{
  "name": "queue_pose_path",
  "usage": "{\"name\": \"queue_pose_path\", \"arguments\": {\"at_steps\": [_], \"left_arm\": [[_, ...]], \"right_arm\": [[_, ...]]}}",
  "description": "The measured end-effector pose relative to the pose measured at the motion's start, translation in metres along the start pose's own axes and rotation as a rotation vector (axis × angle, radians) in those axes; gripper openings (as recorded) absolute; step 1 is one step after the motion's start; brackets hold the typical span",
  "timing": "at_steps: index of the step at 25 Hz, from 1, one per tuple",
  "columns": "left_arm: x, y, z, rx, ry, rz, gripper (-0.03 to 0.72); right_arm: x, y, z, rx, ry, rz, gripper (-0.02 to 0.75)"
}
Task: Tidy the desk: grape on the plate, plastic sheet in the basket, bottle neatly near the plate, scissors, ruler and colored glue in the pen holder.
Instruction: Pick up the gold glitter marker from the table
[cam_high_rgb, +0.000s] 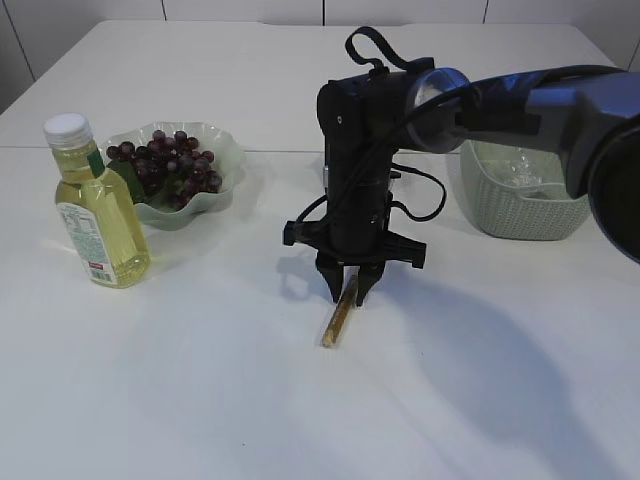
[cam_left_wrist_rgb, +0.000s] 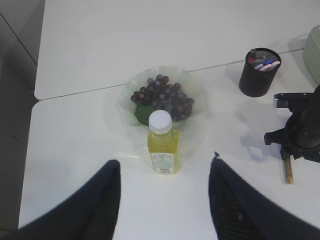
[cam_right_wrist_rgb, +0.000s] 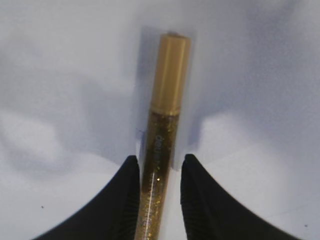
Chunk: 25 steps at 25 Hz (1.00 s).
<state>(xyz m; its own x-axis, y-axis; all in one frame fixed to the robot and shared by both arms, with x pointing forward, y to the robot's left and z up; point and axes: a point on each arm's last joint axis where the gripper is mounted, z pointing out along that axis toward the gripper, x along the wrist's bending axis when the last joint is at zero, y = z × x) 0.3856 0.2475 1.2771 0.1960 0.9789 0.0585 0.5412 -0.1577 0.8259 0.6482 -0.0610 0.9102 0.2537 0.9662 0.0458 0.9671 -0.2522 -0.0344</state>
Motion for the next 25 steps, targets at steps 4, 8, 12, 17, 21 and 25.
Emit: {"name": "queue_pose_path", "arguments": {"at_steps": [4, 8, 12, 17, 21, 25], "left_arm": [[-0.0001, 0.0, 0.0, 0.0, -0.001, 0.0, 0.416], [-0.0004, -0.0001, 0.0, 0.001, -0.004, -0.001, 0.416], [-0.0007, -0.0002, 0.0, 0.002, -0.008, -0.002, 0.416], [-0.0008, -0.0002, 0.0, 0.002, -0.009, -0.003, 0.416], [-0.0008, -0.0002, 0.0, 0.002, -0.009, -0.003, 0.416], [-0.0008, -0.0002, 0.0, 0.002, -0.009, -0.003, 0.416]], "right_arm": [[0.0, 0.0, 0.0, 0.0, 0.0, 0.0, 0.239], [0.0, 0.0, 0.0, 0.0, 0.0, 0.0, 0.239], [0.0, 0.0, 0.0, 0.0, 0.0, 0.0, 0.239], [0.0, 0.0, 0.0, 0.0, 0.0, 0.0, 0.239], [0.0003, -0.0003, 0.0, 0.003, 0.004, 0.002, 0.239], [0.0013, -0.0012, 0.0, 0.013, 0.014, 0.007, 0.239]]}}
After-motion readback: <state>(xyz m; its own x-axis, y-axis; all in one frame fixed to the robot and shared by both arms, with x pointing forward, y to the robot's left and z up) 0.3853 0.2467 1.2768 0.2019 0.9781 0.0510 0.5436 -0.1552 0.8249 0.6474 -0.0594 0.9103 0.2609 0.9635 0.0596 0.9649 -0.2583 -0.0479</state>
